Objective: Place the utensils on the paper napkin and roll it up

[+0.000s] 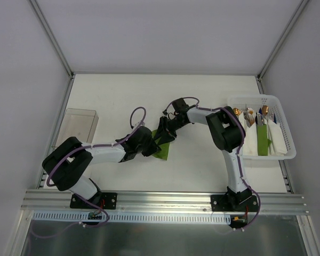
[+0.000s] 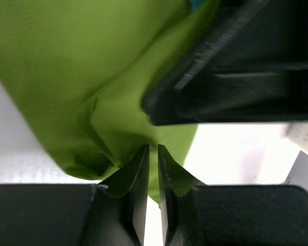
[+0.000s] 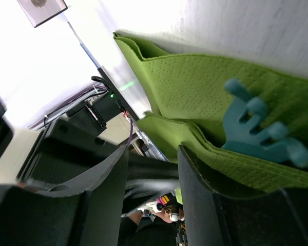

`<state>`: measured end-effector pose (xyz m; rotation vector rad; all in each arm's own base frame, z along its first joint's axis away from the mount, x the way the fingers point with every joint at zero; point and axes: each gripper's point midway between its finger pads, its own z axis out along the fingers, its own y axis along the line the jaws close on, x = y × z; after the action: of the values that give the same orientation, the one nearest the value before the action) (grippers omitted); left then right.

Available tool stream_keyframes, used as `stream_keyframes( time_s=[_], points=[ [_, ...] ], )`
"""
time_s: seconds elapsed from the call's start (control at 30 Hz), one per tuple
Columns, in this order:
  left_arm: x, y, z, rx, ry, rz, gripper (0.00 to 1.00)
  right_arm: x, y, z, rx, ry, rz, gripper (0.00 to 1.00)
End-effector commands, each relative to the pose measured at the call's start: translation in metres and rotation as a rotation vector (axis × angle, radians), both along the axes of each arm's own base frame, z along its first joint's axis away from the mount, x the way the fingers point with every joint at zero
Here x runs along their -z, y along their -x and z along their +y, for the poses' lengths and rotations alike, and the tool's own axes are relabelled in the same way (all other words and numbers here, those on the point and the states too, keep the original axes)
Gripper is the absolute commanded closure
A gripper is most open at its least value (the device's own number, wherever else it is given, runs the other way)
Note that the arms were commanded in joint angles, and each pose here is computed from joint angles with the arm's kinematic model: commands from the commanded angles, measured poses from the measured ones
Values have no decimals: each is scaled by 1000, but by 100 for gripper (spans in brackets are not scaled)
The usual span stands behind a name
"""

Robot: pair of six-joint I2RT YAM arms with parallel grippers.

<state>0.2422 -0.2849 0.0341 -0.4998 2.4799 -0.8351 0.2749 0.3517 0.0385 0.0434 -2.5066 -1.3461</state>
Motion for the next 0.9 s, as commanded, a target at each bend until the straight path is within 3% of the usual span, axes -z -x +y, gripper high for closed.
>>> stream_keyframes(
  time_s=[0.0, 0.33, 0.5, 0.6, 0.8, 0.87],
  points=[
    [17, 3, 12, -57, -12, 59, 89, -10, -2, 1, -6, -24, -25, 53],
    [31, 7, 28, -108, -28, 102, 91, -26, -6, 5, -29, -69, -74, 53],
    [38, 11, 27, -109, -21, 139, 95, -57, -20, 8, -35, -117, -185, 56],
    [40, 11, 27, -113, -12, 145, 98, -71, -31, 1, -28, -93, -269, 64],
    [40, 12, 27, -114, -7, 148, 100, -62, -37, -23, -100, 70, -430, 92],
    [40, 12, 27, -117, -3, 150, 100, -57, -33, -29, -125, 112, -459, 95]
  ],
)
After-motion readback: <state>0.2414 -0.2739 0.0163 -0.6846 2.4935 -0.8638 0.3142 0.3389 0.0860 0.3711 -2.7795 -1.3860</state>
